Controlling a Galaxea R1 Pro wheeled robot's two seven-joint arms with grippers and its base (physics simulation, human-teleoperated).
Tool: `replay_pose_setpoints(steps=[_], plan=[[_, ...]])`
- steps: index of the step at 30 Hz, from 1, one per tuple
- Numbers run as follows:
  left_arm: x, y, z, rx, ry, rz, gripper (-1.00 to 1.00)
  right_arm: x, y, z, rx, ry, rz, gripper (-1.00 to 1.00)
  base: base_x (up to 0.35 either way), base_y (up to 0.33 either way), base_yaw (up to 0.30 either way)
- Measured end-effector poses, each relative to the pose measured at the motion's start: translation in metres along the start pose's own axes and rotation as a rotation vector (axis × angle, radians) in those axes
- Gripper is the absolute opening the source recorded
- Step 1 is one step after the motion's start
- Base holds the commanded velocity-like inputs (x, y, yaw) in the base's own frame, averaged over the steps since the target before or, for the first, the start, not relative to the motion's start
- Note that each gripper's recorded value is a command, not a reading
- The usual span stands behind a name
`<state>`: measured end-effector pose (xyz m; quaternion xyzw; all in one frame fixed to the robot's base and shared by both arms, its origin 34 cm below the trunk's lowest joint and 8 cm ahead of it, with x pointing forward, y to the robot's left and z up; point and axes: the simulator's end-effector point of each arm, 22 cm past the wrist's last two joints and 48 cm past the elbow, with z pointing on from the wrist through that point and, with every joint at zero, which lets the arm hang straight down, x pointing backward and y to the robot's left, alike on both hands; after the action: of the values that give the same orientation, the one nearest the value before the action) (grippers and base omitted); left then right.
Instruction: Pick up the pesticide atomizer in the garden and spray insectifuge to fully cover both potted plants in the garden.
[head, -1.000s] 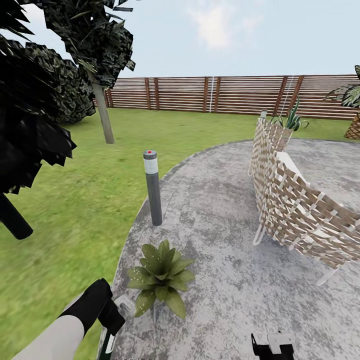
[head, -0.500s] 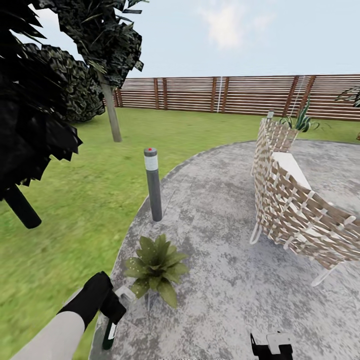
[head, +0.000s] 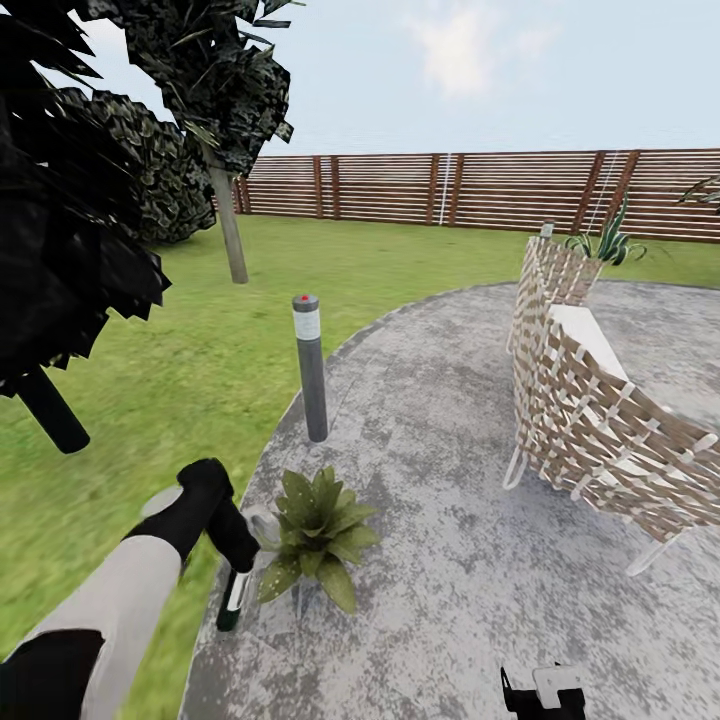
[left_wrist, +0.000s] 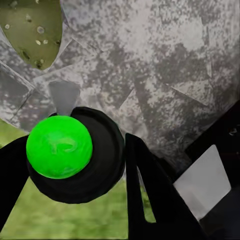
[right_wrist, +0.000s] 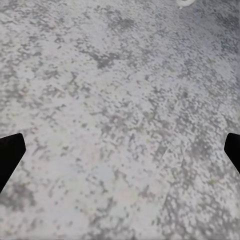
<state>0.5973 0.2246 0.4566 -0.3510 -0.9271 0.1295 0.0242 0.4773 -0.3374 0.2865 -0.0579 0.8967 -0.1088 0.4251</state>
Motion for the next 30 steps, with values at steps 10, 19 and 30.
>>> replay_pose_setpoints(steps=[10,19,30], plan=[[0.0052,-0.0038,-0.0128,0.008,0.072,0.027,-1.0,0.0002,-0.0014,0.0001,0.001,0.0,-0.002,1.0,0.0,0.0,0.0],[0.0053,-0.0056,-0.0117,0.011,0.072,0.028,-1.0,-0.0002,-0.0008,-0.0001,0.001,0.0,0.0,1.0,0.128,0.0,0.0],[0.006,-0.006,-0.0109,0.012,0.074,0.03,-1.0,-0.0002,-0.0007,-0.0002,0.001,-0.001,0.001,1.0,0.324,-0.022,-0.046]])
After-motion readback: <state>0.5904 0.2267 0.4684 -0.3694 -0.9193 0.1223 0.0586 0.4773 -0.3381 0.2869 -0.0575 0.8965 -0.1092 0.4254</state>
